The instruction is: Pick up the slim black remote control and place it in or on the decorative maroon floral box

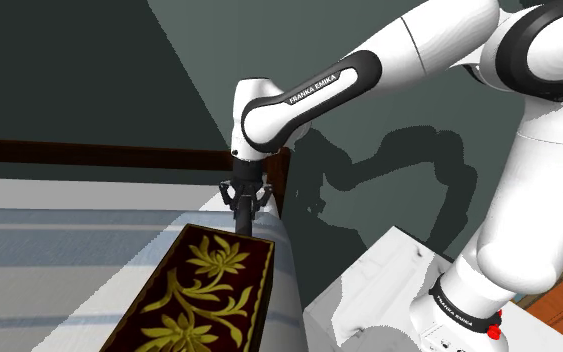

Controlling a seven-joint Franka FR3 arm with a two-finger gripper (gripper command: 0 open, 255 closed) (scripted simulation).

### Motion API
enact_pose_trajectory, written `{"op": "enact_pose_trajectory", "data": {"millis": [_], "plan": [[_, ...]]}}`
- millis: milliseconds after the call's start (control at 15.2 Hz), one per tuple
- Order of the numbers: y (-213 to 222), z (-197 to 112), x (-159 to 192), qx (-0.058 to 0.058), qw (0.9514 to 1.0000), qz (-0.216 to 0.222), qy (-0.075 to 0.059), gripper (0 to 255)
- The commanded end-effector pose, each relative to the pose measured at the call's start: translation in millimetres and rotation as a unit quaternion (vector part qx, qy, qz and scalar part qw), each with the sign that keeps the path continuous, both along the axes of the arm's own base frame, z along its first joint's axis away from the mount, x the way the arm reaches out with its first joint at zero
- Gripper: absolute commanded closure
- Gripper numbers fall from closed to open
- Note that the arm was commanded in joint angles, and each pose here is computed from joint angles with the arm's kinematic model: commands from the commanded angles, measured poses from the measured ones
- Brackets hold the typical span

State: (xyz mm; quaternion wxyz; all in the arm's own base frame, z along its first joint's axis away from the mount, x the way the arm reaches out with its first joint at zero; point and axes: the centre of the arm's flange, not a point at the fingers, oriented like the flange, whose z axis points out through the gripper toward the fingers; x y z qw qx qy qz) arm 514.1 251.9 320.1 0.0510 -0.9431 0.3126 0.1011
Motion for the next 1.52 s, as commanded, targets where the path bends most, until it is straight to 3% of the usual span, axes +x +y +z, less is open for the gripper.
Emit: {"op": "enact_pose_trajectory", "data": {"millis": [0, 1452], "plan": [[-0.2, 9.1, -0.8, 0.0, 1.0, 0.0, 0.001, 255], [-0.2, 125.3, -0.8, 0.0, 1.0, 0.0, 0.001, 255]]}}
